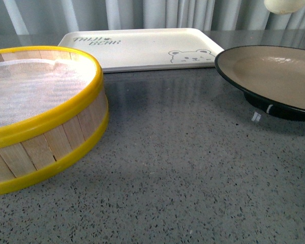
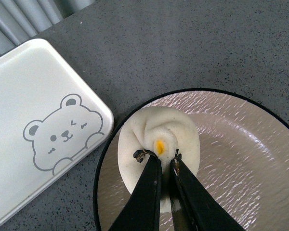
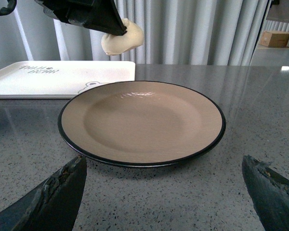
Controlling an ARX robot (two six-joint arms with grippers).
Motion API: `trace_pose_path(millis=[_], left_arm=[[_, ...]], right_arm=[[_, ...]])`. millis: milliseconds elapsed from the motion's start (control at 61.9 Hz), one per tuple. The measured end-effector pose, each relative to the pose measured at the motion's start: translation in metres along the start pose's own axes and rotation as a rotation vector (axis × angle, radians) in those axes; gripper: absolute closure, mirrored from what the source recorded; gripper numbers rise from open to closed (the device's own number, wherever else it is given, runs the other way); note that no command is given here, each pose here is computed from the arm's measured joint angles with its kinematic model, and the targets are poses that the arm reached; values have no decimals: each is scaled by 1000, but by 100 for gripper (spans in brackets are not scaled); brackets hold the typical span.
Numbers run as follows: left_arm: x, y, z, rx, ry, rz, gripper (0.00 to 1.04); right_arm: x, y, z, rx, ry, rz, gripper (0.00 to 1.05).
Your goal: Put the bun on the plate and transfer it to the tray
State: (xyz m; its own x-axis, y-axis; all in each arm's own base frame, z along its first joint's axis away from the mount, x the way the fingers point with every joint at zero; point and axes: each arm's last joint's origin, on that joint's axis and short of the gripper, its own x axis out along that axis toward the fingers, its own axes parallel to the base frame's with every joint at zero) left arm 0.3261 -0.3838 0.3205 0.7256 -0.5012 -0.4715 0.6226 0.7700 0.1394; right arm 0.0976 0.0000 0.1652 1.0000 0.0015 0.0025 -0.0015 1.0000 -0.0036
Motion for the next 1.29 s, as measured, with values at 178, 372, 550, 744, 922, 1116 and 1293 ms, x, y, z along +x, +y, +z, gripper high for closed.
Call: trace_pose_path(millis=[178,372,550,744,922,1116,1293], left_arm=[[11,5,-8,1,26,2,101],[18,4,-25,3,75,-52,101],[21,-6,-46,5,127,-128,101],[21,-15,-53,-2,134,-145,101],[21,-17,-53,-7,135,-148,101],[22,-20,-54,-1,149,-143,94],[22,-19,-55,-1,150,-137,68]], right_arm=[[0,0,0,0,0,0,9],[0,0,0,0,0,0,9],[0,0,0,0,0,0,9],[0,0,0,0,0,0,9],[0,0,0,0,0,0,9],[0,0,0,0,0,0,9],[0,0,0,0,0,0,9]])
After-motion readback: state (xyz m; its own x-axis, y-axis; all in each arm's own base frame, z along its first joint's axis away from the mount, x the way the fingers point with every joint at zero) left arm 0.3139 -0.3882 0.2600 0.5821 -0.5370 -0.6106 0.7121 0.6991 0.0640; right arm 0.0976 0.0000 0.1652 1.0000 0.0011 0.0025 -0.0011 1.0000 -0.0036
